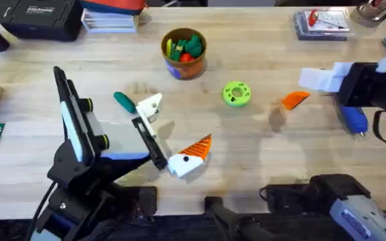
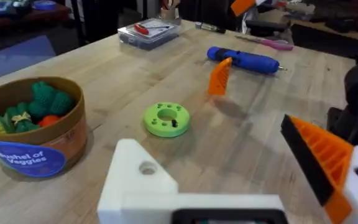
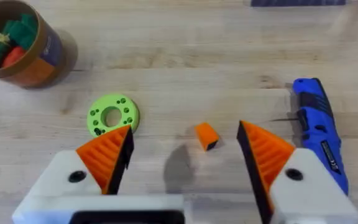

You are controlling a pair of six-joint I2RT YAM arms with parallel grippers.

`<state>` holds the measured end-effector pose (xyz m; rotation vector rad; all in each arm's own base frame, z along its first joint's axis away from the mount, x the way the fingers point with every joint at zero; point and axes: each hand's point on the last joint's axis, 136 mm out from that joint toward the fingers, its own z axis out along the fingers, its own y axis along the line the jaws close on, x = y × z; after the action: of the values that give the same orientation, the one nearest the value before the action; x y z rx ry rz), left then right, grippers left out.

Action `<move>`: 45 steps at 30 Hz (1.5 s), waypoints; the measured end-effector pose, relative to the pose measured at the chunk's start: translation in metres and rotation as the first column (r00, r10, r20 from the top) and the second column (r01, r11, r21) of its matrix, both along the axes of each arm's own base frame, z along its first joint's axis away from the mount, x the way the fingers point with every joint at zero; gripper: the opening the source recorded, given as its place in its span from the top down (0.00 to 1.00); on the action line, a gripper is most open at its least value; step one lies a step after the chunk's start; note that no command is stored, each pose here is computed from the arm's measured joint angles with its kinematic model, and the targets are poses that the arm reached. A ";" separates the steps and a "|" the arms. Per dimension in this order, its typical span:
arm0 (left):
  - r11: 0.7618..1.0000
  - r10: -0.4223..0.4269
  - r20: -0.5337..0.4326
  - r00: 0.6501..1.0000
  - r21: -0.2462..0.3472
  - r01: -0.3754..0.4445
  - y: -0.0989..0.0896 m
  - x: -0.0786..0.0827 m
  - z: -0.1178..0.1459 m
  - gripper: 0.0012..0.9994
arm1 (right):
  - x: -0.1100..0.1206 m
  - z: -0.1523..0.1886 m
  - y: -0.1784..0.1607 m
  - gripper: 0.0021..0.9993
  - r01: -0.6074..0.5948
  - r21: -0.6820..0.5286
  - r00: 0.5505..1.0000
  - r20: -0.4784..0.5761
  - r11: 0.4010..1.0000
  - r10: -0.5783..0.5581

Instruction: Pick up the gripper from the table and insert it into the empty holder that is missing its gripper. Then pick up a screw, insert it into the mounting hole, and use the screwdriver to tighten it. Finally, clean up the table by picking up the vegetable and placing it into the bucket.

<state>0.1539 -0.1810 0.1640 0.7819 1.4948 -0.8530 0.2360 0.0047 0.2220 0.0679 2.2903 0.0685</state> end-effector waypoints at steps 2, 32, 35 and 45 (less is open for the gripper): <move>1.000 0.000 0.000 1.000 0.000 0.000 0.000 0.000 0.000 0.01 | 0.000 0.000 0.000 0.01 0.000 0.000 1.000 0.000 1.000 0.000; 1.000 0.004 0.001 1.000 0.000 -0.004 0.000 0.001 0.000 0.01 | -0.016 -0.034 0.011 0.01 -0.165 -0.031 0.956 -0.253 0.986 0.152; 1.000 0.004 0.001 1.000 0.000 -0.004 0.000 0.001 0.000 0.01 | -0.009 -0.049 0.011 0.01 -0.230 -0.057 0.919 -0.342 0.972 0.197; 1.000 0.004 0.000 1.000 0.000 -0.004 0.000 0.001 0.000 0.01 | 0.020 -0.092 -0.005 0.01 -0.283 -0.118 0.852 -0.487 0.952 0.193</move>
<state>0.1544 -0.1806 0.1640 0.7790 1.4954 -0.8499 0.2564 -0.0003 0.1298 -0.3371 2.7722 -0.0401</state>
